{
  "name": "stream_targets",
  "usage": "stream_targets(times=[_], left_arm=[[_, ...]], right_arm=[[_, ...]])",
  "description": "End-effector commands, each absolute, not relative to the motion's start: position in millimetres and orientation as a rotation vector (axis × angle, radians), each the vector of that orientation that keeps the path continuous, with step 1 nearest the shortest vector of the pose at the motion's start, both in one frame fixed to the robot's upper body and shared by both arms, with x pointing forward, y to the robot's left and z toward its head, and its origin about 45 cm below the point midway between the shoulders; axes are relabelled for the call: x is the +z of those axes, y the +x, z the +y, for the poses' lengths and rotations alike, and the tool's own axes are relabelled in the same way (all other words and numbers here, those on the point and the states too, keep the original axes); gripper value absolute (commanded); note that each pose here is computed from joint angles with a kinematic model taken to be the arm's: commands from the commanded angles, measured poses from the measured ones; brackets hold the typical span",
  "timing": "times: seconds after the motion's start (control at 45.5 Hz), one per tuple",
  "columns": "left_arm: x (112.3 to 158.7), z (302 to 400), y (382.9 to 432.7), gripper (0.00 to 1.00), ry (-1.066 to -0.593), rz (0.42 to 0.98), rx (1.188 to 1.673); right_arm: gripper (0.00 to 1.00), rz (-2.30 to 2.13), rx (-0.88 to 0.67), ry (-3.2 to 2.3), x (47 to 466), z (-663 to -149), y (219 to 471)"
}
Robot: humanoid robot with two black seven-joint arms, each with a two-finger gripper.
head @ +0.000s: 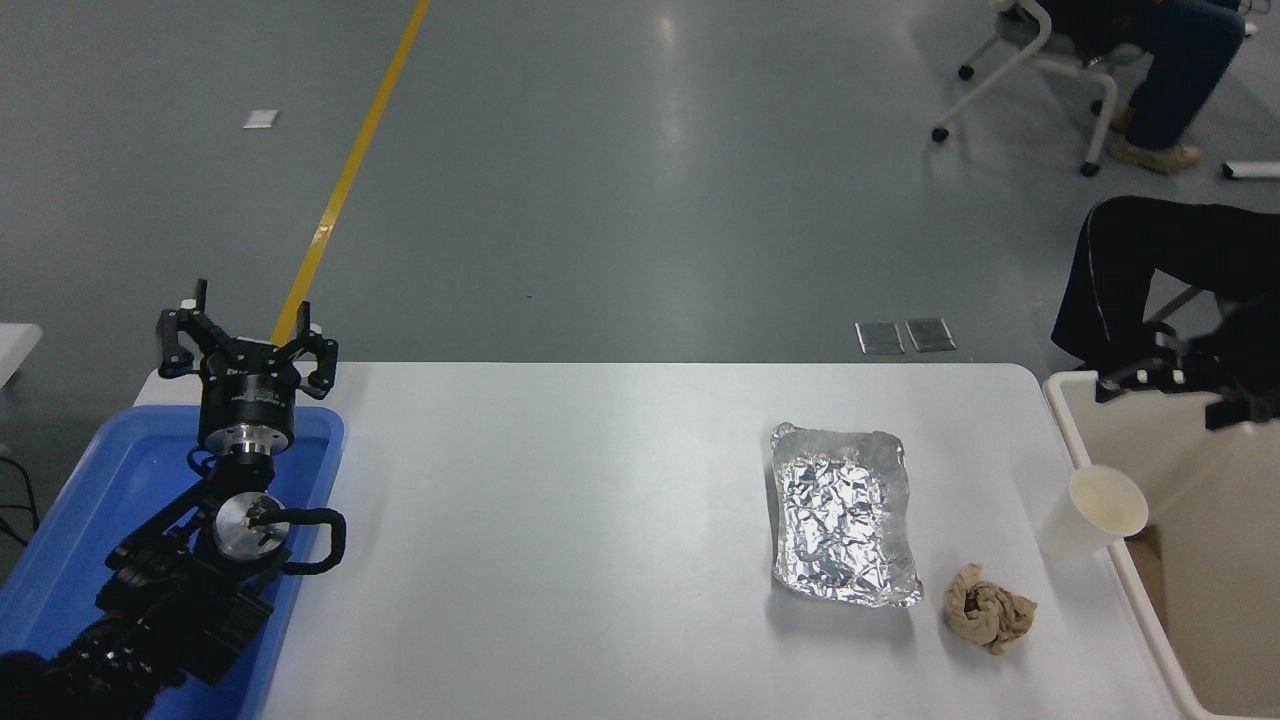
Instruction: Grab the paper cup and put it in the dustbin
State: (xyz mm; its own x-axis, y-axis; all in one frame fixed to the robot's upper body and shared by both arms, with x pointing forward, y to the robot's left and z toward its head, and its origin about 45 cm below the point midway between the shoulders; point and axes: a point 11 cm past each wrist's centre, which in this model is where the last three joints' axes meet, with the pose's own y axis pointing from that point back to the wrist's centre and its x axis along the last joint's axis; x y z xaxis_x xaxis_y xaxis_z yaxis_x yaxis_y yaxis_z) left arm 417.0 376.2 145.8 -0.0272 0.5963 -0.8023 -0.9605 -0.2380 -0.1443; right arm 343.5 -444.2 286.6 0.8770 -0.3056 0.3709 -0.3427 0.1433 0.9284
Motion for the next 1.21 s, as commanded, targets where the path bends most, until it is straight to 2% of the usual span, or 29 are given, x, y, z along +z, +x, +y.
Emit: stream_targets(times=[0.0, 0.198, 0.33, 0.989, 1.077, 1.187], left_arm=[[145.9, 376.4, 417.0, 0.99, -0.931, 0.537, 1.593], [146.0, 376.7, 417.0, 0.99, -0.932, 0.537, 1.594], [145.3, 376.9, 416.5, 0.99, -0.933, 0.538, 1.595], [145.9, 376.4, 417.0, 0.99, -0.931, 0.537, 1.593], [146.0, 376.6, 417.0, 0.99, -0.932, 0.536, 1.594], [146.0, 376.6, 417.0, 0.99, -0.932, 0.536, 1.594]], right_arm=[[0.92, -0.616, -0.034, 1.364, 228, -493, 338], [0.90, -0.631, -0.090, 1.369, 188, -501, 327], [0.90, -0.665, -0.089, 1.325, 178, -518, 324], [0.89, -0.674, -0.082, 1.304, 116, -507, 329], [0.78, -0.672, -0.082, 1.308, 107, -503, 329], [0.47, -0.666, -0.081, 1.300, 96, -501, 327]])
